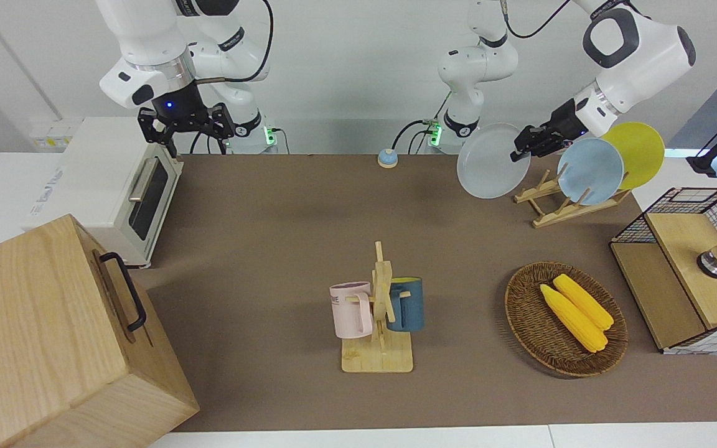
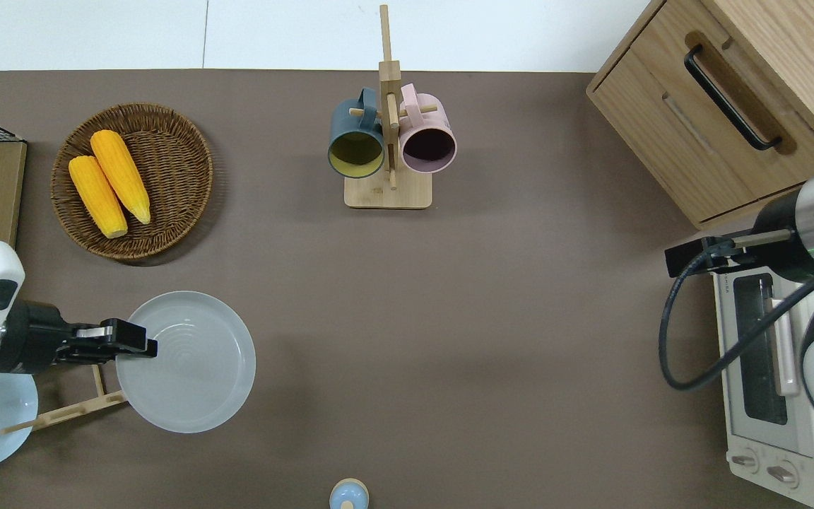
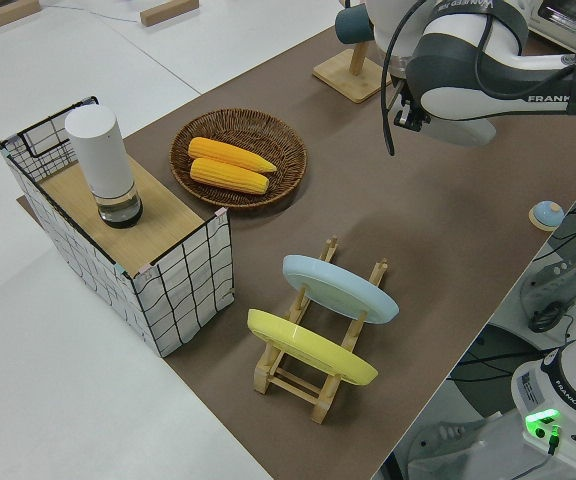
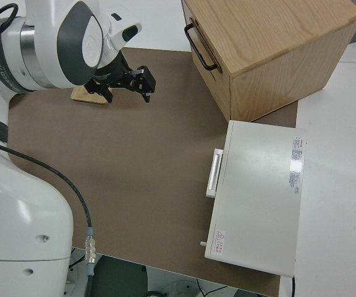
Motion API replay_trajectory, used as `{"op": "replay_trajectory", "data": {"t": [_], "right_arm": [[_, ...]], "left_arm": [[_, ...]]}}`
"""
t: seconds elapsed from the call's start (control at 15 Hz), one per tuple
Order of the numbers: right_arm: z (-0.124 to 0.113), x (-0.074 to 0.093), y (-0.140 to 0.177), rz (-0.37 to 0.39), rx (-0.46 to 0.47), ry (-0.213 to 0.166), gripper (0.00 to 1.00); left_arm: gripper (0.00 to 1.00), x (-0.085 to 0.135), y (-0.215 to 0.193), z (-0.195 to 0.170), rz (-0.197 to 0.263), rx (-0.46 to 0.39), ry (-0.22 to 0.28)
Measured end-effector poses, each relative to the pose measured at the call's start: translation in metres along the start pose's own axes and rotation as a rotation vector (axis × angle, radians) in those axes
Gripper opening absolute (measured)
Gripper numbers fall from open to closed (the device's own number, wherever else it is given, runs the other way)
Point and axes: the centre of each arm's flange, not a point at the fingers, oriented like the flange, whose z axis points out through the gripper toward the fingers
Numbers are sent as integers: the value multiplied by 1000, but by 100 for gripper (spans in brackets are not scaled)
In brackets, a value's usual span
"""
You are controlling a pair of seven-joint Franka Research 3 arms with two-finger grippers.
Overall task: Pick gray plate from low plate rack and place it on table with left arm
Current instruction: 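Lower the gray plate flat onto the table and open the left gripper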
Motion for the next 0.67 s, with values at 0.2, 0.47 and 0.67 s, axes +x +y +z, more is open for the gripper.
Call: {"op": "replay_trajectory", "data": {"t": [0.2,0.47,0.67], "right_arm": [[0,0,0,0,0,0,99],[0,0,0,0,0,0,99],[0,0,0,0,0,0,99]], "left_arm": [[10,2,-12,22,38,-22,-8],[10,-1,-31,47,101,-43,-26],[10,-3,-44,68,133,-95,-16]]}}
